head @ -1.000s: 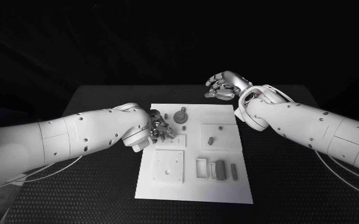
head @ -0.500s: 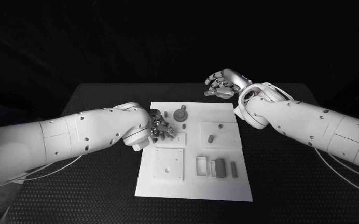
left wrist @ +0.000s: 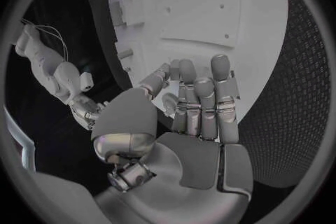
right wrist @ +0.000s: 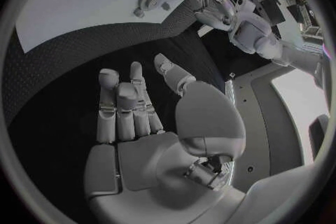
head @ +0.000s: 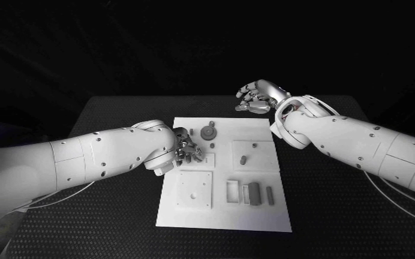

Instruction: Assemble the parts on the task board

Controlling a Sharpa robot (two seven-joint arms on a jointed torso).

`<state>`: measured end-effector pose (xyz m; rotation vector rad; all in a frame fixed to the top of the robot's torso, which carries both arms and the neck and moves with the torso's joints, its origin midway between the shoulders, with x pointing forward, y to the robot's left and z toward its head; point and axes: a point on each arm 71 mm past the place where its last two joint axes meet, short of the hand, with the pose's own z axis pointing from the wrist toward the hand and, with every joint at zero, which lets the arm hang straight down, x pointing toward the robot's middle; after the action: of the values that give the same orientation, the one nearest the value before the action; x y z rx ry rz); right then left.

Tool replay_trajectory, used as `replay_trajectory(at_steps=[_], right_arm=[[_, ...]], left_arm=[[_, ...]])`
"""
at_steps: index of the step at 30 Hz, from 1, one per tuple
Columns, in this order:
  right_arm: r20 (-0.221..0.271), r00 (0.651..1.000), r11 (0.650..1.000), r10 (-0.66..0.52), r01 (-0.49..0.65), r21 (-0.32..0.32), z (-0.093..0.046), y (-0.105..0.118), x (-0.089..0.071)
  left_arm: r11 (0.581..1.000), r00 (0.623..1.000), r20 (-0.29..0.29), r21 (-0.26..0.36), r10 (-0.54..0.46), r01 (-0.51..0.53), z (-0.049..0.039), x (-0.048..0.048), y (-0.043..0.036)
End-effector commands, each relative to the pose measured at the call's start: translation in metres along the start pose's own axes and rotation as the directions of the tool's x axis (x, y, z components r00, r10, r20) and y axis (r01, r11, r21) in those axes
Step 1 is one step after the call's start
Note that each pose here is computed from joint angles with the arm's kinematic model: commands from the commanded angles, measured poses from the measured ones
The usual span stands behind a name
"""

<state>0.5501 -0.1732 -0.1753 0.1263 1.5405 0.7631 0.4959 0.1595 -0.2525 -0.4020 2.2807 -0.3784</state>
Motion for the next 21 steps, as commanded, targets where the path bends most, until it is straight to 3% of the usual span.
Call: replay_trajectory(at_steps=[1,21], right_arm=[[-0.017,1.000,1.000,0.003,-0.003,-0.012,-0.0001,0.0021,0.0014],[-0.026,1.000,1.000,0.004,-0.004,-0.012,-0.0004,0.0023,0.0019]], left_arm=[[0.998,0.998,0.012,0.012,0.054,-0.054,0.0003,0.0009,-0.0020],[0.998,0.997,0.042,-0.002,0.067,-0.067,0.0013,-0.0020,0.0016]])
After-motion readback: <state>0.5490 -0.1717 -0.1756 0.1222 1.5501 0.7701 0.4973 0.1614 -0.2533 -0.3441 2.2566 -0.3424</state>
